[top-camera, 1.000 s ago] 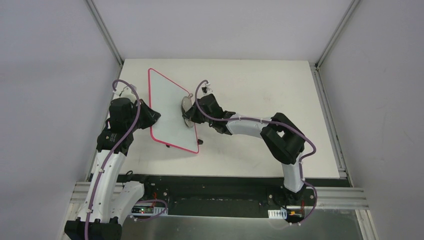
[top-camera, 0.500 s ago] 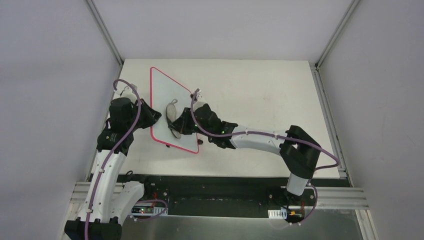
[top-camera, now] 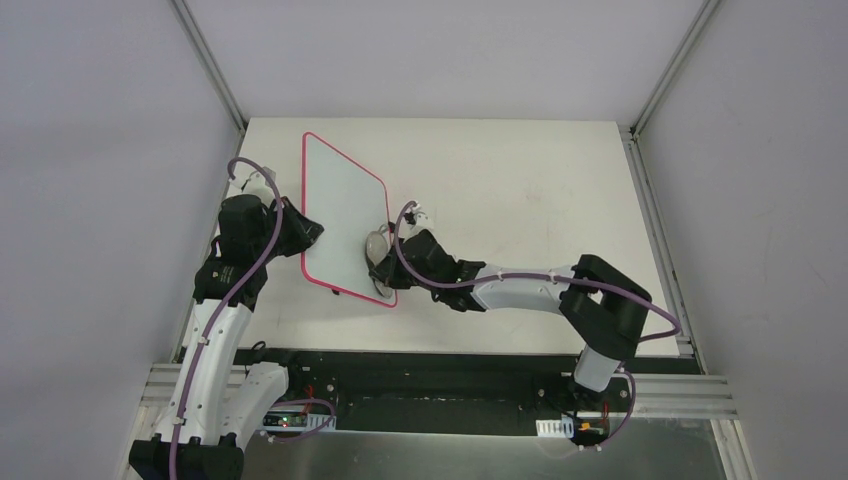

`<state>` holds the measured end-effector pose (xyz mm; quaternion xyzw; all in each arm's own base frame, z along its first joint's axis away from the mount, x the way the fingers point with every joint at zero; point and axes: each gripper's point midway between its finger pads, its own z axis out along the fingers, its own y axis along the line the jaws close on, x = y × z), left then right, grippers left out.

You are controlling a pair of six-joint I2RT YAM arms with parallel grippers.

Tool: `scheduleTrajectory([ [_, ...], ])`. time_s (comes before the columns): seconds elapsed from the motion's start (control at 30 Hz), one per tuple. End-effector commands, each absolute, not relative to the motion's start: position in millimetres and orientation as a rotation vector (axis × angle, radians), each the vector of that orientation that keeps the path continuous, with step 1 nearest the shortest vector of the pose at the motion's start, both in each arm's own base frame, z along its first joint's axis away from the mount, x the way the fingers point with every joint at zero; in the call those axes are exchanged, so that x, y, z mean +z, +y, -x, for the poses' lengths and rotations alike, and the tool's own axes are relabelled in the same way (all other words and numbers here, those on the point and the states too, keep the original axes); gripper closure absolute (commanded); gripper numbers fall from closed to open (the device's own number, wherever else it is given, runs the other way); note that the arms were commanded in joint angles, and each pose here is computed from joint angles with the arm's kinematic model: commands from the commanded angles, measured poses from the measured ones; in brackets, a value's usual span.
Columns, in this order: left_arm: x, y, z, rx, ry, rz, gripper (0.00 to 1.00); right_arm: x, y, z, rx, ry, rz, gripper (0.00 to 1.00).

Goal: Erase the whiteboard

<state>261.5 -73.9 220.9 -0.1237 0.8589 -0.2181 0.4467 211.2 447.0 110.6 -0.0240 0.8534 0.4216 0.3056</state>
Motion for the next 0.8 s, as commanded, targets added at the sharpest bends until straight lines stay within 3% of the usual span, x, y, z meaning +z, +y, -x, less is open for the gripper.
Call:
scheduleTrajectory([
  [0.0, 139, -83, -209, -0.514, 2.497, 0.166, 1.0, 156, 480, -177, 1.167, 2.222, 0.242, 1.0],
  [0.23, 137, -82, -209, -0.505, 2.51, 0.171, 1.0, 205, 509, -179, 1.227, 2.101, 0.332, 1.0],
  [0.57, 139, -83, -209, -0.512, 2.505, 0.171, 1.0, 105, 461, -198, 1.125, 2.312, 0.148, 1.0],
  [0.77, 140, -83, -209, -0.514, 2.508, 0.171, 1.0, 105, 458, -198, 1.117, 2.319, 0.146, 1.0],
])
